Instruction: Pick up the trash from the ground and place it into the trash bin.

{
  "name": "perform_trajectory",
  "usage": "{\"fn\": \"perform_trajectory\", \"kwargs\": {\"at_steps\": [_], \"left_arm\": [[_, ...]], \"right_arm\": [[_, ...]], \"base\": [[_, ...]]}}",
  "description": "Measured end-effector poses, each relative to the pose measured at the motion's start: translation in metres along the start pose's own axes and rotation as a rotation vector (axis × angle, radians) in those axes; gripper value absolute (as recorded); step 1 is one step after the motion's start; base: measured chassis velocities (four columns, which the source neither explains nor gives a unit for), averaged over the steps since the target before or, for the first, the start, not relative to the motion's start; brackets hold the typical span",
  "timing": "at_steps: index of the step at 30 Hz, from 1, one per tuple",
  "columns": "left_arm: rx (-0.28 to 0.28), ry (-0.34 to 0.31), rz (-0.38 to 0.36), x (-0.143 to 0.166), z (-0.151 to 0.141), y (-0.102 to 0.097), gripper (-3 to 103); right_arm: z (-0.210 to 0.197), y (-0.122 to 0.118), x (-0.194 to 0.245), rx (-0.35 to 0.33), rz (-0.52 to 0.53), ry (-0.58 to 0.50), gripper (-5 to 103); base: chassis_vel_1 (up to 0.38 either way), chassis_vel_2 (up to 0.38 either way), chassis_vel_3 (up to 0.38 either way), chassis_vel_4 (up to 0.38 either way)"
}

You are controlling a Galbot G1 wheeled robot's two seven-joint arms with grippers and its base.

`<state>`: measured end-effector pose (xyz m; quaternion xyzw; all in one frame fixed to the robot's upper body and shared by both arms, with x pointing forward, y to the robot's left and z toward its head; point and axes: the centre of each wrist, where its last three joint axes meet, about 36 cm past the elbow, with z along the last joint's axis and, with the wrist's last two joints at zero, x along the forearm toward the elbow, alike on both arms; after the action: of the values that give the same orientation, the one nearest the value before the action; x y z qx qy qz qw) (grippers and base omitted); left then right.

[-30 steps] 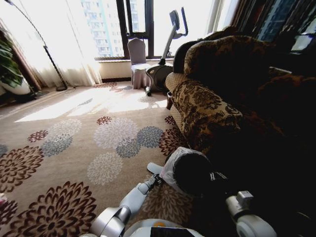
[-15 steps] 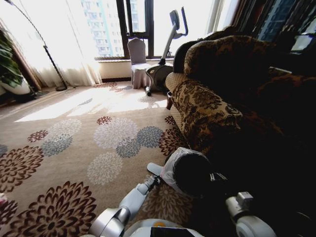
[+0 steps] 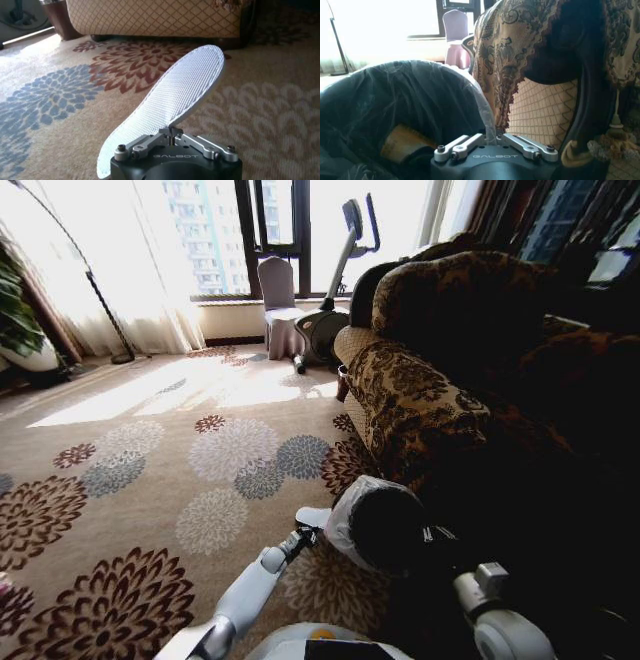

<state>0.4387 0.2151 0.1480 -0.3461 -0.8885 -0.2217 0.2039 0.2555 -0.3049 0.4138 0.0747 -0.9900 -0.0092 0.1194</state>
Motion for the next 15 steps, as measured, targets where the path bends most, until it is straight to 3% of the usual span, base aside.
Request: {"fn": "perform_trajectory", "kwargs": {"at_steps": [2,5,6,8,11,12,15], "left_arm": [[-0.077,0.008,0.002,0.019,0.003,0.014,1],[-0.103,0.008,-0.01,0.035,0.005,0.024,1],[-0.118,-0.009,-0.041,0.061,0.003,0.04,1],[-0.117,-0.014,-0.056,0.069,0.002,0.046,1],[-0.107,-0.046,-0.147,0.109,-0.009,0.084,1],[-0.107,-0.046,-0.147,0.109,-0.009,0.084,1],[-0.099,-0.082,-0.199,0.126,-0.026,0.116,1]], "right_arm": [[0.002,0.0,-0.007,-0.007,-0.007,-0.004,1],[0.004,0.0,-0.015,-0.009,-0.013,-0.009,1],[0.006,-0.001,-0.033,-0.004,-0.02,-0.026,1],[0.006,-0.003,-0.038,0.002,-0.019,-0.033,1],[0.009,-0.011,-0.062,0.035,-0.014,-0.055,1],[0.009,-0.011,-0.062,0.035,-0.014,-0.055,1],[0.019,-0.017,-0.07,0.05,0.01,-0.057,1]], "base": [[0.0,0.0,0.0,0.0],[0.0,0.0,0.0,0.0],[0.0,0.0,0.0,0.0],[0.0,0.0,0.0,0.0],[0.0,0.0,0.0,0.0],[0.0,0.0,0.0,0.0],[0.0,0.0,0.0,0.0]]}}
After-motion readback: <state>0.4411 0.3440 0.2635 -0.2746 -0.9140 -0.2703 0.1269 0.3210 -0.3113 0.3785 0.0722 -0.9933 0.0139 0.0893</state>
